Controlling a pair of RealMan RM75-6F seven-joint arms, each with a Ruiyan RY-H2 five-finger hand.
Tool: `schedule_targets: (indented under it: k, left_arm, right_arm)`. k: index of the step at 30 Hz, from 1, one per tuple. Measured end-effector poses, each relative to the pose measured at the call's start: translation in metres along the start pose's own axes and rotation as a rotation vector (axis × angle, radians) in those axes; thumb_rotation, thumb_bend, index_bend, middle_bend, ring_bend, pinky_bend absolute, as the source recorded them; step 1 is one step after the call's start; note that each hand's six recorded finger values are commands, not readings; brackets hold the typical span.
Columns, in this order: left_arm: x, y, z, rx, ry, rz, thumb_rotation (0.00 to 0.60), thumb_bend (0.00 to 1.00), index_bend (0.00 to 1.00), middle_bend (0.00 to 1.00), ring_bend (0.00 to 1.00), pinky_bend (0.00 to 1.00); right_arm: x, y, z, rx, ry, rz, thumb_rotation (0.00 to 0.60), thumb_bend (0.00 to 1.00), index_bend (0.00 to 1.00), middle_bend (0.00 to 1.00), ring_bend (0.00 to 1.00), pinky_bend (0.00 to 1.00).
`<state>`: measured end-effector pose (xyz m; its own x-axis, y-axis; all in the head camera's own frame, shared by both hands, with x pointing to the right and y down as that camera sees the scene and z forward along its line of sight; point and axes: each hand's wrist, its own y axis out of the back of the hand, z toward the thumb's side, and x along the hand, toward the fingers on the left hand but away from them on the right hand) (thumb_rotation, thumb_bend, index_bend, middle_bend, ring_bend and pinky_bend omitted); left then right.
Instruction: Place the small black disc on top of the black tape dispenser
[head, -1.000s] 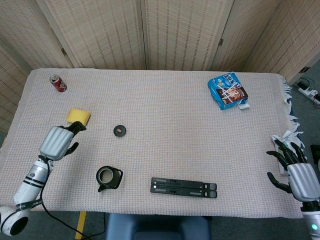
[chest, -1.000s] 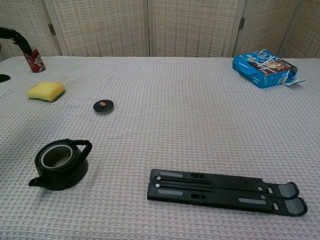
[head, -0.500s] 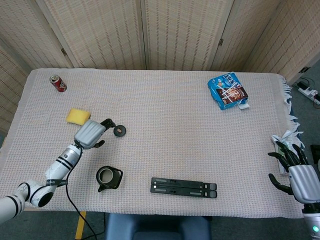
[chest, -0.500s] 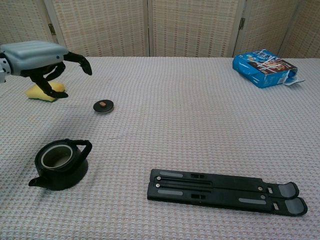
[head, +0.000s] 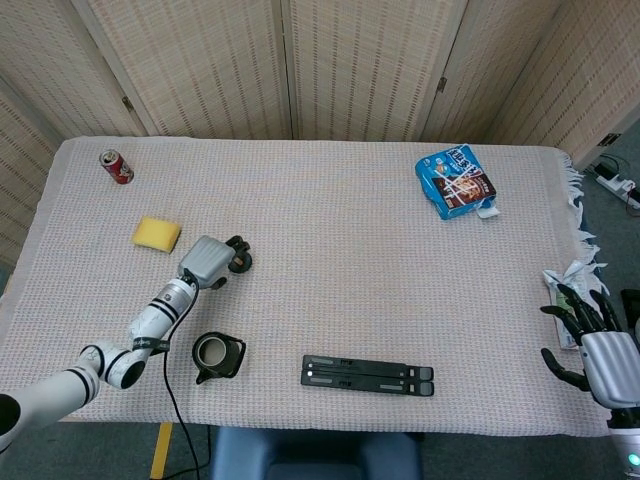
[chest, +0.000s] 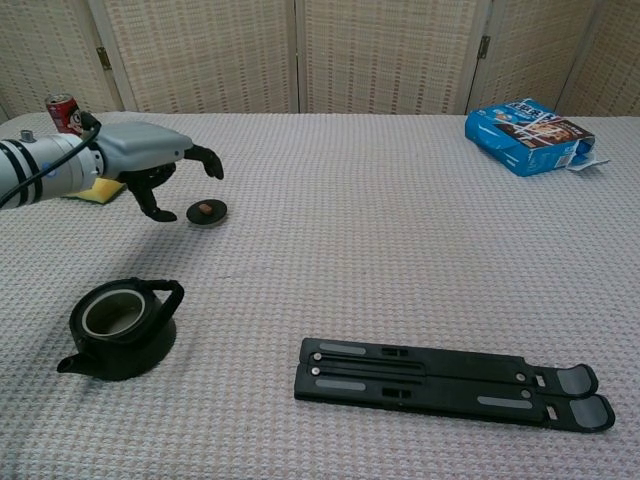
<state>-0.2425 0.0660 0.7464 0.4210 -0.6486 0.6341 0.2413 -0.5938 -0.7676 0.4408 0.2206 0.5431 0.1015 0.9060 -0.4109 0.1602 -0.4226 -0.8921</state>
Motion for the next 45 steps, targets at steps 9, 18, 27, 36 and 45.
schedule_targets:
  k: [9,18,27,36,45]
  left_arm:
    - [0.017,-0.01,0.008,0.012,0.019,-0.031,0.6,0.24,0.22,0.17,0.74,0.81]
    - [0.025,-0.017,0.007,0.025,0.044,-0.049,0.6,0.24,0.25,0.17,0.75,0.81]
    - [0.031,-0.022,0.008,0.021,0.054,-0.054,0.6,0.24,0.26,0.19,0.75,0.81]
    - [0.035,-0.023,0.008,0.028,0.068,-0.042,0.6,0.24,0.34,0.27,0.79,0.82]
    - [0.036,-0.022,0.008,0.01,0.065,-0.018,0.6,0.24,0.43,0.37,0.82,0.84]
  right_arm:
    - [0.003,0.001,-0.005,-0.001,-0.015,-0.003,0.6,0.35,0.25,0.09,0.19,0.0]
    - [0.003,0.0,-0.007,-0.002,-0.022,-0.001,0.6,0.35,0.25,0.09,0.19,0.0]
    - [0.003,0.0,-0.008,-0.003,-0.027,-0.003,0.6,0.35,0.25,0.09,0.19,0.0]
    - [0.004,0.0,-0.011,-0.006,-0.036,-0.004,0.6,0.35,0.25,0.1,0.19,0.0]
    - [0.004,0.0,-0.01,-0.007,-0.034,-0.005,0.6,0.35,0.25,0.1,0.19,0.0]
